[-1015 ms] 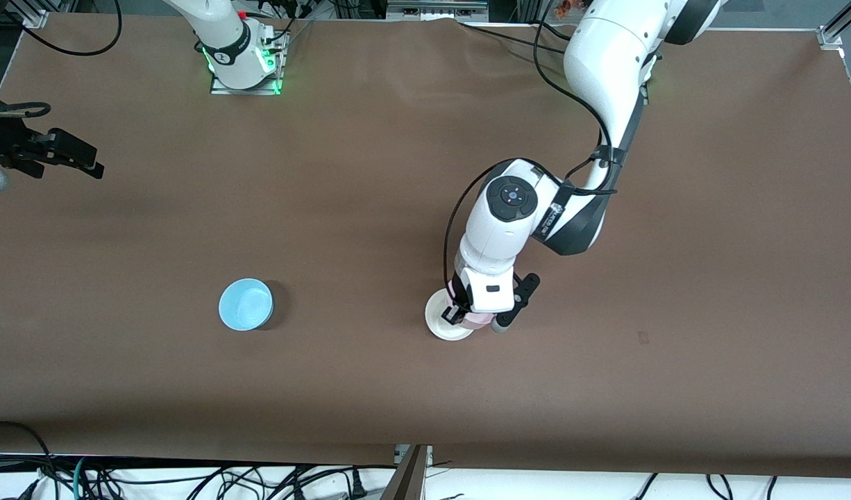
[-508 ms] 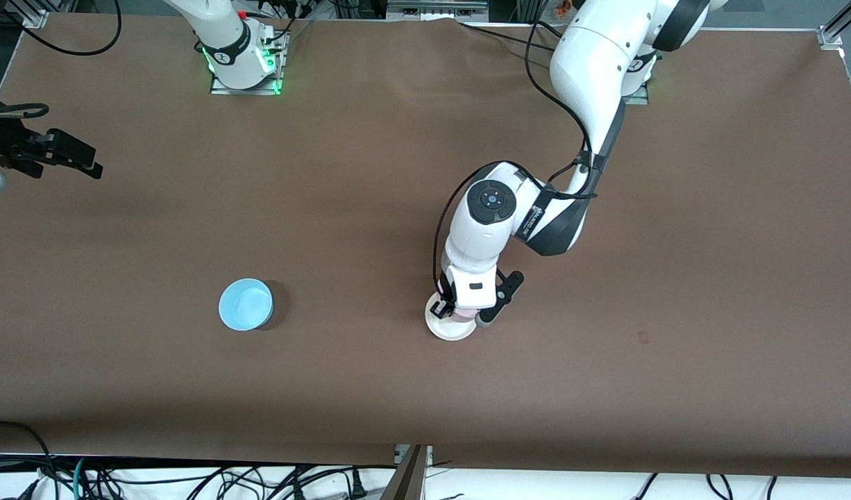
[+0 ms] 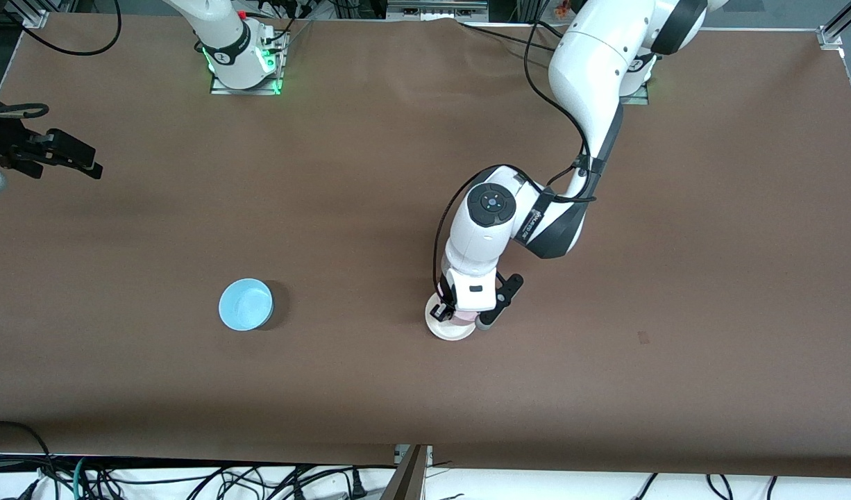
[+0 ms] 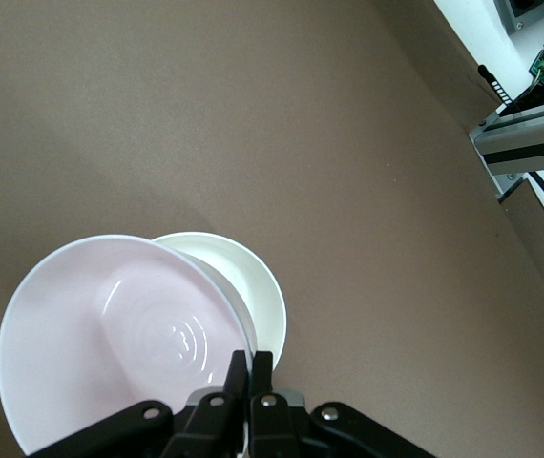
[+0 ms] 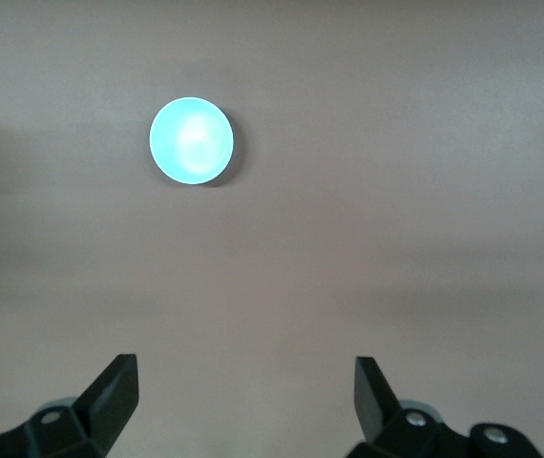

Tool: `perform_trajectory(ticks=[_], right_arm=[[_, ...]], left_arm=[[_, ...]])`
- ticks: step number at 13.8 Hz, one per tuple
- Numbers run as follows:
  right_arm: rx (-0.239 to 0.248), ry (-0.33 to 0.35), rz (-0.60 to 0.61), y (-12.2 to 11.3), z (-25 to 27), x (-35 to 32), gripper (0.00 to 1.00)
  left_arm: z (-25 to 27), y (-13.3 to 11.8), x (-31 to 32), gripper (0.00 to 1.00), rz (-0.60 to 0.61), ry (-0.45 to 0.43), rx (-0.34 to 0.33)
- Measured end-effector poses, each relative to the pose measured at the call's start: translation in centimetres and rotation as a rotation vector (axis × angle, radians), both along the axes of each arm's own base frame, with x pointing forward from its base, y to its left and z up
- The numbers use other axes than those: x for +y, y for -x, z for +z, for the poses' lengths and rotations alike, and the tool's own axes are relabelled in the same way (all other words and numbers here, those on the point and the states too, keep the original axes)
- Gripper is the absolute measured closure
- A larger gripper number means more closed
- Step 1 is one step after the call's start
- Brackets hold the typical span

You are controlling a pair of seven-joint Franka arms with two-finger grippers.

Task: Stack pink and blue bowls on white bowl
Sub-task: 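Lower the pink bowl into the white bowl with the left gripper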

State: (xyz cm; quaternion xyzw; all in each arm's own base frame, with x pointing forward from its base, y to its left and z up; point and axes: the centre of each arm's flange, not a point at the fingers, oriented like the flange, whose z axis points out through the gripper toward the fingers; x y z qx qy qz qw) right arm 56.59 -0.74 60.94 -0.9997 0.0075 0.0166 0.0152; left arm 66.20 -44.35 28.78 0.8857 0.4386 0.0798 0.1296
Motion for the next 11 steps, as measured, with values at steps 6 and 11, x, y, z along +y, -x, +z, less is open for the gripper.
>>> perform_trajectory(ticks=[6, 11], right_arm=[[-0.002, 0.0, 0.0, -0.02, 0.01, 0.01, 0.0], [-0.002, 0.0, 0.0, -0.02, 0.01, 0.01, 0.0]], left_arm=[[-0.18, -0.1, -0.01, 0.97, 0.0, 0.003, -0.007], [-0.81, -0.07, -0.02, 0.97, 0.0, 0.0, -0.002]])
